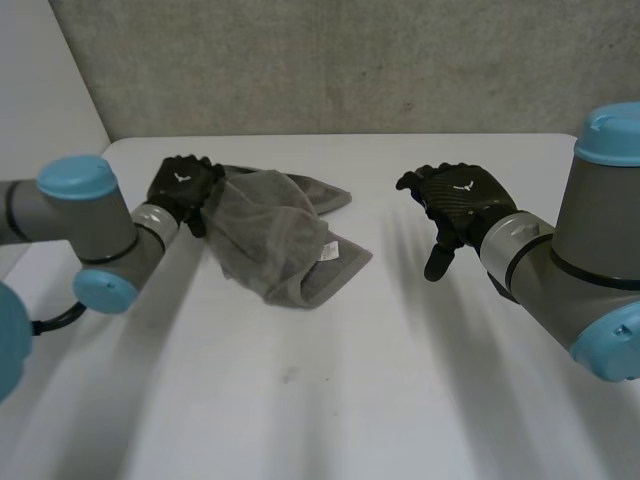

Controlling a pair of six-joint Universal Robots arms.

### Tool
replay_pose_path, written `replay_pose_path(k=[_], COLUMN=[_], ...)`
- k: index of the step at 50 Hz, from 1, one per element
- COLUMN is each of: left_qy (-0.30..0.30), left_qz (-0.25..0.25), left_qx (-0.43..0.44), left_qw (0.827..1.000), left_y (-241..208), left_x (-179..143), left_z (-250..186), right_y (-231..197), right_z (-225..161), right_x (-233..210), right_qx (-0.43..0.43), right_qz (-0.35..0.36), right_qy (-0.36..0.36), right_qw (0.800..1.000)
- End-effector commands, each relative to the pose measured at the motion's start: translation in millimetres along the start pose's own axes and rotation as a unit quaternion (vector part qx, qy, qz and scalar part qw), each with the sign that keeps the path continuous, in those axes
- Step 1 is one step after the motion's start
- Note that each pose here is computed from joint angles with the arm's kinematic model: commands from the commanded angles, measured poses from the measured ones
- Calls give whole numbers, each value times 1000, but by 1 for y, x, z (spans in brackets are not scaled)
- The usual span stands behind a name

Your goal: Fold the towel.

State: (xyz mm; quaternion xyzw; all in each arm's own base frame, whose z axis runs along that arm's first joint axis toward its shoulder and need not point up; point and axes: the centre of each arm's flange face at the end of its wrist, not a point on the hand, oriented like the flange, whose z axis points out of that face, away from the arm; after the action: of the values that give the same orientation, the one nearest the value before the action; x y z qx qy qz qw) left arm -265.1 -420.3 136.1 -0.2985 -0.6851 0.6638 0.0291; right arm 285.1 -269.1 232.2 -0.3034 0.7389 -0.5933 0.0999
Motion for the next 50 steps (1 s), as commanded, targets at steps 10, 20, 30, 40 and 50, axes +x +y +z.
replay_pose_path(k=[10,20,30,40,50], left_qy=[67,50,83,206,122], left_qz=[99,54,-73,-175,-158], left_qx=[7,66,-19,-69,-74], left_qw=[993,995,994,960,977], left_y=[33,-88,-93,-96,-93], left_x=[38,71,140,226,165], left_z=[16,-65,-142,-208,-166], right_y=[2,-4,-24,-32,-25], right_z=[2,0,-9,-13,-20], right_x=[6,7,23,42,41], right_qx=[-3,4,14,1,-37], right_qz=[0,-2,2,11,12], right_qy=[8,10,27,44,34], right_qw=[1000,1000,1000,999,999])
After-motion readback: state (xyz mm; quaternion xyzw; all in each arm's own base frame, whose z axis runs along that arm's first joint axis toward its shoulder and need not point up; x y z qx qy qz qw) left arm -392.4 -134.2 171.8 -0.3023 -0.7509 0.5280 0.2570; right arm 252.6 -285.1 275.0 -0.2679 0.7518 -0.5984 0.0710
